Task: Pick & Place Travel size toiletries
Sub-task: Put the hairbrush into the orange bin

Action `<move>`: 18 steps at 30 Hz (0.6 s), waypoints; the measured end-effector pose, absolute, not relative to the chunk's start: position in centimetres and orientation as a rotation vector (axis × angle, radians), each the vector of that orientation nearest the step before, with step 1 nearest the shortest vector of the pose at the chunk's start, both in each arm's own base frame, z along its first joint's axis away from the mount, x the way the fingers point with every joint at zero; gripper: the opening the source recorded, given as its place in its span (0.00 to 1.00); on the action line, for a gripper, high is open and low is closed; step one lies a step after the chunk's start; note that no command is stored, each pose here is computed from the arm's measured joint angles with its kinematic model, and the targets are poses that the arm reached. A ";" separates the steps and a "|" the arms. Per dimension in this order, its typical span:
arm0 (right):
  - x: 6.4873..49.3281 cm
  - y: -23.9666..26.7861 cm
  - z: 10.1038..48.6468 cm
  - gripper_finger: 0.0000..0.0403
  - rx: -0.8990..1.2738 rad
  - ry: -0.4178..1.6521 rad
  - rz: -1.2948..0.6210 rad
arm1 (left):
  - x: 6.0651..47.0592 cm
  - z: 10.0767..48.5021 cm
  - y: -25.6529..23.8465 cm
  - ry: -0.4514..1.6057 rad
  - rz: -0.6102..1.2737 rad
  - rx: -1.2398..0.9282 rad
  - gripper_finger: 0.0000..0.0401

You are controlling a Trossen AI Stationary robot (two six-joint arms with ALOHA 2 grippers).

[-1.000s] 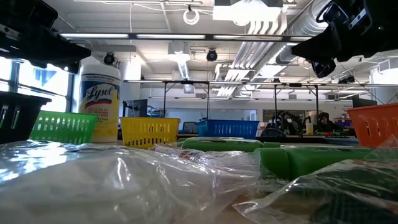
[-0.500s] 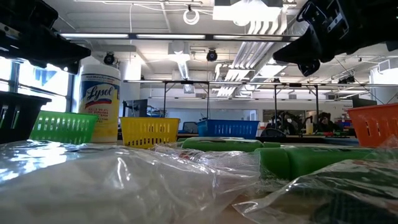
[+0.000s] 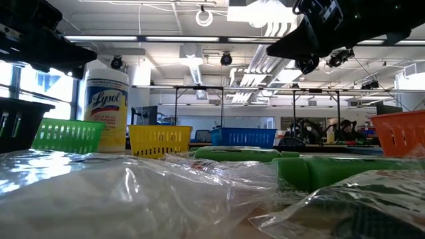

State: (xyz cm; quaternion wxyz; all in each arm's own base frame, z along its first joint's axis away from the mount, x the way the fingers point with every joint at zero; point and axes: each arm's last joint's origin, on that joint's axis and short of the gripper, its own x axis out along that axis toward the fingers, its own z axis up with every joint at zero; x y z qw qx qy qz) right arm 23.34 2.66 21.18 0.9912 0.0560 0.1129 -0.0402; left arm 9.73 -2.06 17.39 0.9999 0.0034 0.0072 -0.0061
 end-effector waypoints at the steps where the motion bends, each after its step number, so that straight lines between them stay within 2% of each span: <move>1: 23.4 2.7 21.2 0.01 0.112 0.227 -0.081 | 9.7 17.4 -2.1 0.014 -0.013 -0.001 0.00; 12: 23.4 3.2 21.3 0.01 0.122 0.244 0.026 | 9.7 17.4 -2.1 0.013 -0.013 -0.004 0.00; 18: 24.2 4.3 23.4 0.01 0.071 0.347 -0.066 | 9.7 17.5 -2.1 0.012 -0.013 -0.002 0.00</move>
